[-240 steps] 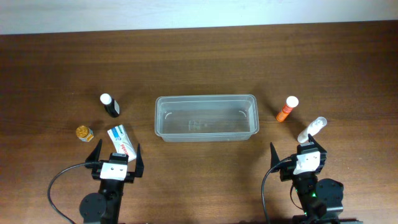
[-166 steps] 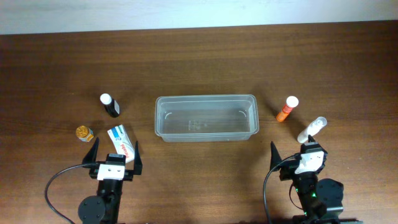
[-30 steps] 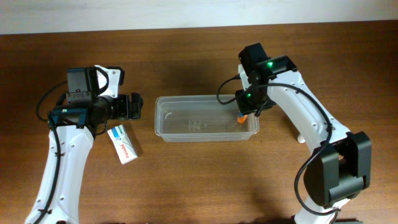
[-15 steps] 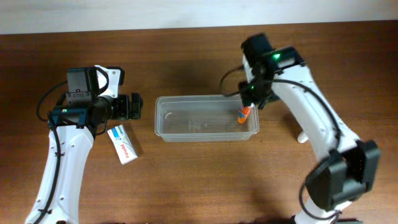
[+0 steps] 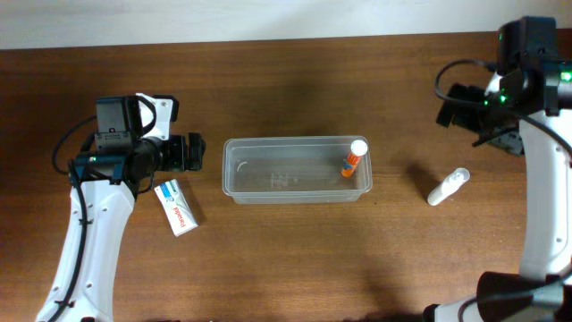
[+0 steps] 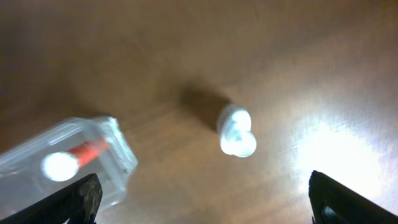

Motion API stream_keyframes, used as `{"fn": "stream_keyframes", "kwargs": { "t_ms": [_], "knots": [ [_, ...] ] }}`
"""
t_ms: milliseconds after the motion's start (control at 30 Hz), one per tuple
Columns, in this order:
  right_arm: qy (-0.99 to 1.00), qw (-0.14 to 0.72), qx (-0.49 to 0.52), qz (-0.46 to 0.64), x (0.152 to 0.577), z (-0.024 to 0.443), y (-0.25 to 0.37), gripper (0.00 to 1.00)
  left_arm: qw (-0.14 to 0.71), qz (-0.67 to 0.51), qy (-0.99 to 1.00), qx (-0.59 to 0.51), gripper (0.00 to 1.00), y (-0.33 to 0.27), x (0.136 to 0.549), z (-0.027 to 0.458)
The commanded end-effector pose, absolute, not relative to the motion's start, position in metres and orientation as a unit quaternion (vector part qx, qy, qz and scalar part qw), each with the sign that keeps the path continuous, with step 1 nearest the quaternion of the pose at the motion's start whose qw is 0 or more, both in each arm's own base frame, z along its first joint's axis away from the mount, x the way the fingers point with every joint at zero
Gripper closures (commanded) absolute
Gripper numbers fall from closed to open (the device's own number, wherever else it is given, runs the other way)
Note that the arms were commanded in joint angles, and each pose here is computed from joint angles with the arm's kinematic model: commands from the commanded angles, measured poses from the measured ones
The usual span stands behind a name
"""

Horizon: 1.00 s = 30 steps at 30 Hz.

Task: Pack container
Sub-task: 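Grasp the white spray bottle with the right gripper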

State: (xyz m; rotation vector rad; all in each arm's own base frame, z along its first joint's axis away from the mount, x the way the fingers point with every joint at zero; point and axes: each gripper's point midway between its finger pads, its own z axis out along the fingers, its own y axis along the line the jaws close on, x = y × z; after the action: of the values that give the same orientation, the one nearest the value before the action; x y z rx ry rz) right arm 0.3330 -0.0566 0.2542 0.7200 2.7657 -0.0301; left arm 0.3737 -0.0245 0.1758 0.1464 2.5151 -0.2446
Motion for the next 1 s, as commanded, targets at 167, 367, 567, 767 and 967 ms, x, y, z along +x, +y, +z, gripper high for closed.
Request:
{"fn": "stream_keyframes", "kwargs": {
  "t_ms": [167, 367, 567, 767, 967],
  "knots": [
    [0.948, 0.020, 0.318, -0.011, 0.300, 0.160, -0.079, 0.02, 0.314, -0.099, 0.943, 0.053, 0.00, -0.025, 0.379, 0.186],
    [0.942, -0.007, 0.335, -0.012, 0.285, 0.111, -0.087, 0.01, 0.314, -0.099, 0.943, 0.053, 0.01, -0.025, 0.379, 0.186],
    [0.943, 0.004, 0.333, -0.011, 0.290, 0.106, -0.088, 0.14, 0.314, -0.099, 0.943, 0.053, 0.01, -0.025, 0.379, 0.186],
    [0.943, 0.018, 0.333, -0.010, 0.297, 0.106, -0.090, 0.45, 0.314, -0.099, 0.943, 0.053, 0.01, -0.025, 0.379, 0.186],
    [0.943, 0.020, 0.333, -0.010, 0.298, 0.106, -0.090, 0.65, 0.314, -0.099, 0.943, 0.053, 0.01, -0.026, 0.379, 0.186]
  ]
}}
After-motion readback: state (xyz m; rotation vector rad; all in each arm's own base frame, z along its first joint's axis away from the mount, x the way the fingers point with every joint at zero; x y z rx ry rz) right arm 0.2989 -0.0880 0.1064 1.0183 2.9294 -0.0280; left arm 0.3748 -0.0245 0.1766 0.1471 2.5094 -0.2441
